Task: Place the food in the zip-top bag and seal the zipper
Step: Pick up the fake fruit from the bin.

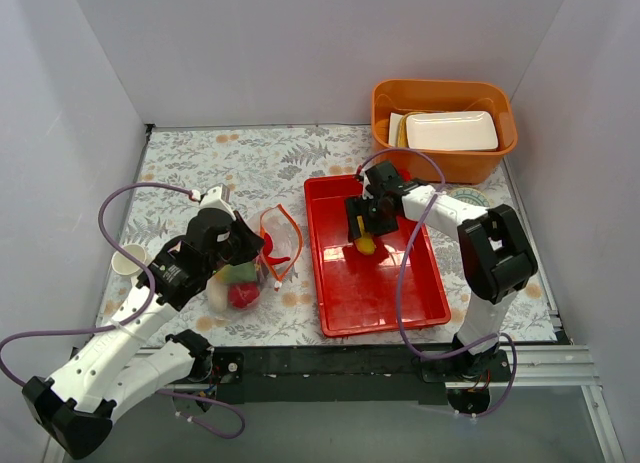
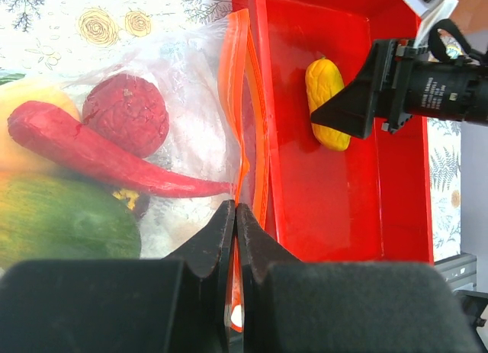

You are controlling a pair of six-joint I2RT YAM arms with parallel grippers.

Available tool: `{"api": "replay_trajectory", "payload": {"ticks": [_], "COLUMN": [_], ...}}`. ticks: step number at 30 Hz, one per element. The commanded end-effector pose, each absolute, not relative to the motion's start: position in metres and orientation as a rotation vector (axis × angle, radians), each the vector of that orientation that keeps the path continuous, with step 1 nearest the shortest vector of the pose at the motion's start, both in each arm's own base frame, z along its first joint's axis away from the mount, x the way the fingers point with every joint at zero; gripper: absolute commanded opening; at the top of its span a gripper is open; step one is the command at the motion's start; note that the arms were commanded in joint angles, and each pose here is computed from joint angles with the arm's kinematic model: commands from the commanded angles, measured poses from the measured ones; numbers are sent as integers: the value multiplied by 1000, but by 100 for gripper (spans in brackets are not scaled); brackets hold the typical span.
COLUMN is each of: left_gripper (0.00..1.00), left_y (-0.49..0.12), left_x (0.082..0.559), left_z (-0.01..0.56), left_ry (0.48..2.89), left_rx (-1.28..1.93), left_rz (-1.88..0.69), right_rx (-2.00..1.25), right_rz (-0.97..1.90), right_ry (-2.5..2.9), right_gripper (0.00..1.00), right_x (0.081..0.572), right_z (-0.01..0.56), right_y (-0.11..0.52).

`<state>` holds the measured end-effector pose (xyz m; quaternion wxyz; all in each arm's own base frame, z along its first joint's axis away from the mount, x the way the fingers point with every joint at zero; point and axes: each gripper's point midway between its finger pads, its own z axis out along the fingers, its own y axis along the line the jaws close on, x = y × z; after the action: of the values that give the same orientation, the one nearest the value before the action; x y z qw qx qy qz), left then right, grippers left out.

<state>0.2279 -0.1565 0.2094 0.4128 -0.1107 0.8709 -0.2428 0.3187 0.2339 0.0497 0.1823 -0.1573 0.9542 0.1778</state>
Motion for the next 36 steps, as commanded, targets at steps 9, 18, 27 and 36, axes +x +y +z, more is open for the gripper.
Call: {"api": "replay_trajectory", "payload": {"ticks": [9,18,27,36], "left_gripper": [0,0,0,0], "left_y": [-154,-156,-160,-161], "left_x": [224,226,228,228], "left_z": [218,218,216,212], "left_ry": [2167,2168,2173,2182], "left_rx": [-265,-263,-256,-259], "left_rz": [-621,-627,-639,-641], "right_rx": [-377,-387,-429,-642], "right_rz": [520,574,894,1264], "right_ry": [2718,2636,2544,2379], "right_gripper": [51,37,39,45], "right_x": [318,318,296,253], "right_z": [50,89,140,194], "right_y": [239,243,278,343]}}
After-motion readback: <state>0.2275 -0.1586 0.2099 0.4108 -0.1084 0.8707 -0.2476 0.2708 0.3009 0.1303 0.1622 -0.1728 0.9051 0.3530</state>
